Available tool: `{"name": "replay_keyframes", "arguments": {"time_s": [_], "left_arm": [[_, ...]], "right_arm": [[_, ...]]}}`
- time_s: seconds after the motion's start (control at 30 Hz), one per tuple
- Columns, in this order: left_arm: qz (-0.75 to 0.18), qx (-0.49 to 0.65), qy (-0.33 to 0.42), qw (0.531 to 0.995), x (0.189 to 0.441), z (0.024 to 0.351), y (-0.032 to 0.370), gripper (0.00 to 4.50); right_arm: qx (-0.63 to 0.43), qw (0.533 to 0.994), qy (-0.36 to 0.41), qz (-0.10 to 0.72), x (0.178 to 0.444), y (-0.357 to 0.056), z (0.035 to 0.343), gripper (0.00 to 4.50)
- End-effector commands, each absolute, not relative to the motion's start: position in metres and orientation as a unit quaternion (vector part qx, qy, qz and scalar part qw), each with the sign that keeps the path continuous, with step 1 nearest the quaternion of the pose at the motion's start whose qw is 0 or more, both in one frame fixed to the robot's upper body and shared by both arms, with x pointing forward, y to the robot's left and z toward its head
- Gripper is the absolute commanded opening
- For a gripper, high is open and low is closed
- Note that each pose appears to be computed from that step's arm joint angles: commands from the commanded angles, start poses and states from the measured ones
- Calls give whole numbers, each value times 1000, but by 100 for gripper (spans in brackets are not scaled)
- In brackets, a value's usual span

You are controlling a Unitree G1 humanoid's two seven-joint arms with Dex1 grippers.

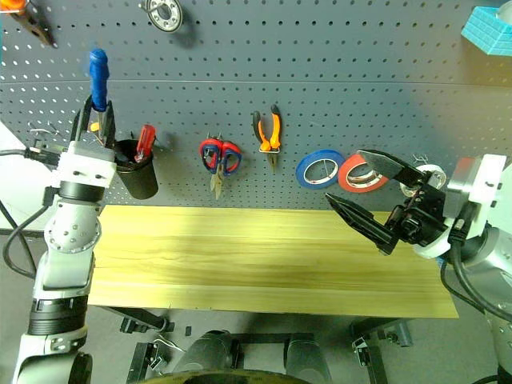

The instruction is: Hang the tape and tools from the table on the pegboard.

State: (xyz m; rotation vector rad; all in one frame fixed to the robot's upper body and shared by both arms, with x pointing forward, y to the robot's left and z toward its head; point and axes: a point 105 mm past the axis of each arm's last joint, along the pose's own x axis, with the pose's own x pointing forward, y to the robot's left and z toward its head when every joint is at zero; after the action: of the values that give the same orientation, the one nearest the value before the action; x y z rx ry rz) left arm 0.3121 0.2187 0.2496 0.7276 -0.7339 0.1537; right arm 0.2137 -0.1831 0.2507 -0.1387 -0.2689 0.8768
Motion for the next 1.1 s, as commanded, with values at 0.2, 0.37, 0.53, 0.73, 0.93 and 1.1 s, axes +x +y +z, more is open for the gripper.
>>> {"name": "replay_keyframes", "arguments": {"time_s": [0.2, 0.37, 0.53, 0.73, 0.93, 1.1], "left_arm": [[102, 321, -347, 875, 323, 244, 235, 55], [103, 306, -345, 881, 331, 238, 232, 55], [102, 297, -338, 887, 331, 229, 231, 55], [100, 281, -331, 895, 337, 223, 229, 55], [97, 274, -324, 900, 339, 215, 226, 55], [97, 271, -319, 903, 338, 210, 226, 55]], "right_arm": [[-86, 885, -157, 429, 207, -182, 272, 450], [-95, 886, -150, 428, 206, -184, 277, 450], [-98, 888, -137, 428, 201, -188, 280, 450], [-101, 885, -135, 435, 198, -186, 290, 450], [-97, 882, -140, 439, 194, -186, 302, 450], [-98, 882, -138, 441, 192, -185, 307, 450]]}}
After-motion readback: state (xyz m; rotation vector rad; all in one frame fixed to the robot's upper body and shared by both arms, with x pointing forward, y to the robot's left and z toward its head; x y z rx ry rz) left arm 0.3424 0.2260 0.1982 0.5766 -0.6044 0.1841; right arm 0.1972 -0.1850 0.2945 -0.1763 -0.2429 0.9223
